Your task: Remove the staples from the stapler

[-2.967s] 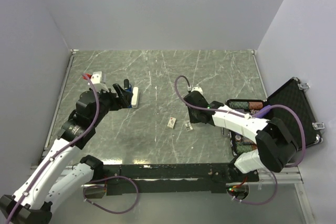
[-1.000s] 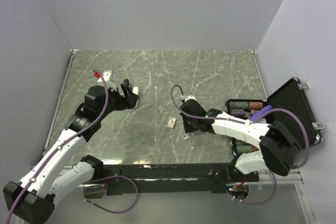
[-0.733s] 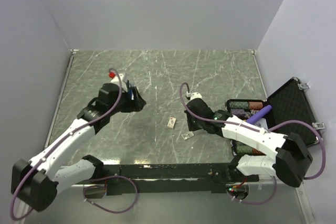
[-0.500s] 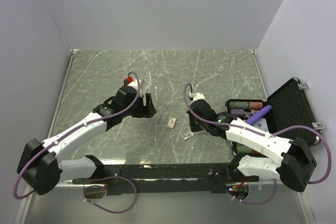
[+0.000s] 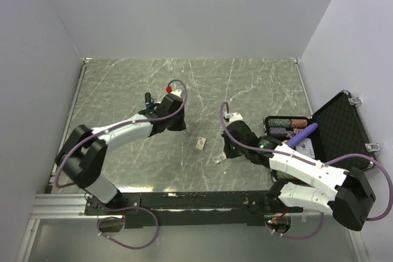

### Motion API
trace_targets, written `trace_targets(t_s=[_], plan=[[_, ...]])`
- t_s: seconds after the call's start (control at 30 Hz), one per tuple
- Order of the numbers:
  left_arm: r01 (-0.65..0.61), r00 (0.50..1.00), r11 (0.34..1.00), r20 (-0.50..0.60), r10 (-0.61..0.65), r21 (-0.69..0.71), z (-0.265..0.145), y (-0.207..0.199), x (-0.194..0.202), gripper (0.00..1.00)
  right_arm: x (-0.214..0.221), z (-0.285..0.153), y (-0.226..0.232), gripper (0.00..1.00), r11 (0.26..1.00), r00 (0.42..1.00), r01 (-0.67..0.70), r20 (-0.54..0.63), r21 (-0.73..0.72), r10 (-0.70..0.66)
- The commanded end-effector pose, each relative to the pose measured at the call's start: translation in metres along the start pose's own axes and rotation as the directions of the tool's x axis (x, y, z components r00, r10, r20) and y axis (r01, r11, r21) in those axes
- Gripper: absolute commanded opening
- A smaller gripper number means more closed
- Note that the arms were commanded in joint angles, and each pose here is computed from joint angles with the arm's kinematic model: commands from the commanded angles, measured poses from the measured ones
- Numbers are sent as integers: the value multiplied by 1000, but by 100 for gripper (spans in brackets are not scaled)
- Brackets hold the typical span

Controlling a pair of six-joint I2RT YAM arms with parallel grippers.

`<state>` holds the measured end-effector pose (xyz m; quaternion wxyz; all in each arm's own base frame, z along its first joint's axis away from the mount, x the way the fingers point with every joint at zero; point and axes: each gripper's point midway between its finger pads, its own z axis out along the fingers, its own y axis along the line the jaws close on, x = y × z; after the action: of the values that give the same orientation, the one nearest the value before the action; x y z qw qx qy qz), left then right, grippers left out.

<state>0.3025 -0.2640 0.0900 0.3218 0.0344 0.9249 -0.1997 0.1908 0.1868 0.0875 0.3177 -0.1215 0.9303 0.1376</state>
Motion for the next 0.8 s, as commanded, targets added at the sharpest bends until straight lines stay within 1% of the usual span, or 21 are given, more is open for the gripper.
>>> trace_targets(t_s=[0.0, 0.23, 0.37, 0.6, 0.77], plan=[[11, 1000, 1000, 24, -11, -4, 24, -12, -12, 1, -6, -7, 5, 7, 999, 999, -19, 40, -32, 21], [-23, 997, 998, -72, 27, 54, 60, -24, 25, 1, -4, -11, 3, 9, 999, 998, -23, 51, -33, 25], [-61, 991, 994, -117, 72, 94, 69, -37, 46, 1, -2, -11, 2, 9, 999, 999, -27, 45, -35, 28], [-131, 979, 981, -140, 151, 141, 64, -51, 71, 1, 3, -12, -3, 10, 999, 999, -30, 33, -12, 30], [-170, 969, 976, -155, 190, 133, 54, -46, 90, 1, 3, -15, -5, 11, 999, 999, -35, 40, -7, 35]])
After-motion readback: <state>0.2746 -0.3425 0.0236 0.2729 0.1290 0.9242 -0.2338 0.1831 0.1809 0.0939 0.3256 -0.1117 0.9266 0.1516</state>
